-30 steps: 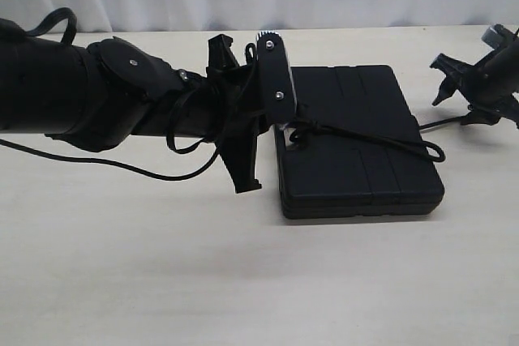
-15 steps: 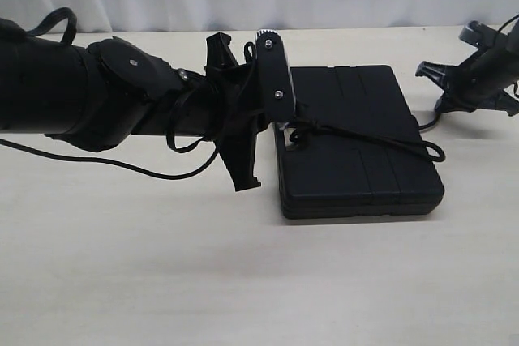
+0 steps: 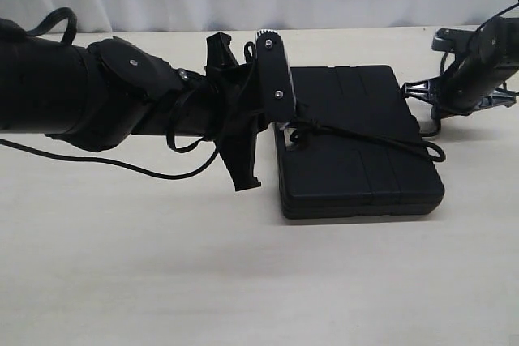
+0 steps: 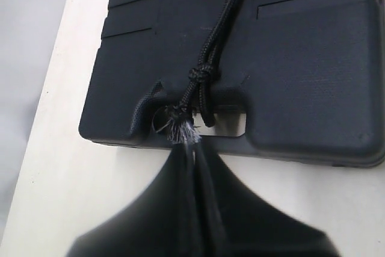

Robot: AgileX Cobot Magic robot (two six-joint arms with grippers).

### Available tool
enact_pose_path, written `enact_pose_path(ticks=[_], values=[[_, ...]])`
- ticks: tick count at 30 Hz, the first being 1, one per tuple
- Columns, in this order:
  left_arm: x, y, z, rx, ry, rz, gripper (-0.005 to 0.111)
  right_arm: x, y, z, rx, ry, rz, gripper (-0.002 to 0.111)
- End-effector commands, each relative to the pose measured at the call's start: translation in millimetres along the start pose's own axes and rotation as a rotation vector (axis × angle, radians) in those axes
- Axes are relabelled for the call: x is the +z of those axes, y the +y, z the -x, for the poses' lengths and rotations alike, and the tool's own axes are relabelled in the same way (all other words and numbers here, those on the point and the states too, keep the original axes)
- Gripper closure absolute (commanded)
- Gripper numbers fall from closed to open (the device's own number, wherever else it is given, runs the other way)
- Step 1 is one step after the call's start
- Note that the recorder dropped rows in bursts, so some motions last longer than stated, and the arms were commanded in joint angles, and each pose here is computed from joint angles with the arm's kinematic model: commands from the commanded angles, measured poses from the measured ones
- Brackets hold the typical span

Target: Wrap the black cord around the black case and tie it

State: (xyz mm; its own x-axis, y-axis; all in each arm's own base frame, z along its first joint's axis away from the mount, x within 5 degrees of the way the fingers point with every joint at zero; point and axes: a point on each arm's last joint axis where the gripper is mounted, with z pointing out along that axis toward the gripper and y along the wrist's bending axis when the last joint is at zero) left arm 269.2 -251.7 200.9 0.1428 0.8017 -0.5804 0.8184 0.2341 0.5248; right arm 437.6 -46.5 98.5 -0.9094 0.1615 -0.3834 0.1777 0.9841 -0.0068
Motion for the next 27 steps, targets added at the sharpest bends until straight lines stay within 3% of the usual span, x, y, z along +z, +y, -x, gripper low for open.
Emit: enact_pose_path(ticks=[1, 10, 20, 22, 27], values=[[-2, 1.6, 1, -0.012, -0.003, 0.009, 0.107, 6, -1, -38, -0.037, 0.132, -0.028, 0.104], [-2, 1.4, 1, -0.012, -0.004, 0.007, 0.107, -14, -3, -69, -0.065, -0.011, 0.003, 0.104], [-2, -0.5, 2, -0.012, -0.013, -0.014, 0.107, -15, -5, -87, -0.081, 0.094, -0.012, 0.103], [-2, -0.5, 2, -0.012, -0.013, -0.014, 0.107, -15, -5, -88, -0.081, 0.104, -0.014, 0.097], [-2, -0.5, 2, -0.012, -0.013, -0.014, 0.107, -17, -6, -84, -0.080, 0.116, -0.019, 0.069]])
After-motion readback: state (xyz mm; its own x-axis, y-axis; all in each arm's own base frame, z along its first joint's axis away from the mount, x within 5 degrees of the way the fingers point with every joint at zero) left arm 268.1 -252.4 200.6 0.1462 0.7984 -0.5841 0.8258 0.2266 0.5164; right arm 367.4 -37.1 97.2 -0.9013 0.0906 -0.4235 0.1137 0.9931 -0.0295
